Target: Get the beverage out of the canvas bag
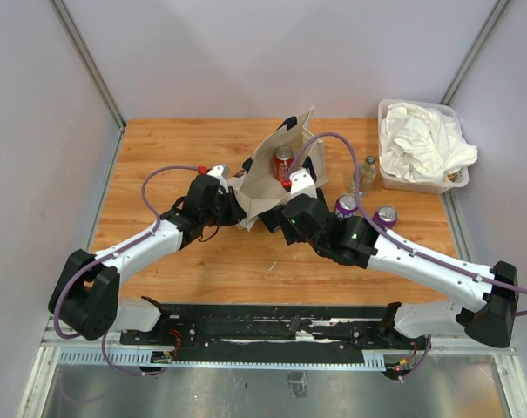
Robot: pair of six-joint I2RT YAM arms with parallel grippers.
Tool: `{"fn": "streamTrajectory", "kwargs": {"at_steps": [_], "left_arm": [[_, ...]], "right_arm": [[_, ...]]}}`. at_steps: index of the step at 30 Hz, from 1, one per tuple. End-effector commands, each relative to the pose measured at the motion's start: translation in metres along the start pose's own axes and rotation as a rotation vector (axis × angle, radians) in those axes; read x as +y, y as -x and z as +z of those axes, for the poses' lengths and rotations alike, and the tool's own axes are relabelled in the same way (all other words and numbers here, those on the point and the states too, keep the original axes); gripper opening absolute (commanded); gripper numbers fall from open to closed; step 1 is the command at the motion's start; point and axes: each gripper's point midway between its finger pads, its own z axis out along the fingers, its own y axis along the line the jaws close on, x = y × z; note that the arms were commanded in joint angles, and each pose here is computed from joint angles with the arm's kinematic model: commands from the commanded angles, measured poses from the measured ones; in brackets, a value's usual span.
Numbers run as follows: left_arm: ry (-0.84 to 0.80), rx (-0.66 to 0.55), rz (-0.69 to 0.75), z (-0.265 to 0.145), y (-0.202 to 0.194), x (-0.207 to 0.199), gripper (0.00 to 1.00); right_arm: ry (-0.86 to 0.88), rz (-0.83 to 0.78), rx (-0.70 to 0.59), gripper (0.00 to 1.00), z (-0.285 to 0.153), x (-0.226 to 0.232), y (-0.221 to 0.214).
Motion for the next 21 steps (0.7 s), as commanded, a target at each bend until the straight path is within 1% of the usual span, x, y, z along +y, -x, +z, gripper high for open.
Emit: {"fn": "streamTrajectory", "kwargs": {"at_steps": [1, 9, 15, 21], "left_arm": [[0.007, 0.056, 0.019, -0.005, -0.013, 0.001, 0.17], [0.003, 0.064, 0.019, -0.006, -0.017, 0.002, 0.17], [-0.002, 0.066, 0.027, -0.006, -0.019, 0.002, 0.21], [0.004, 0.071, 0.035, -0.008, -0.019, 0.003, 0.21]], "right_arm": [[-0.023, 0.106, -0.111, 0.01, 0.007, 0.004, 0.017], [-0.035, 0.136, -0.076, 0.01, 0.029, 0.004, -0.009], [-0.032, 0.157, -0.063, 0.01, 0.043, 0.003, -0.017], [-0.032, 0.155, -0.059, 0.01, 0.054, 0.005, -0.019]]}}
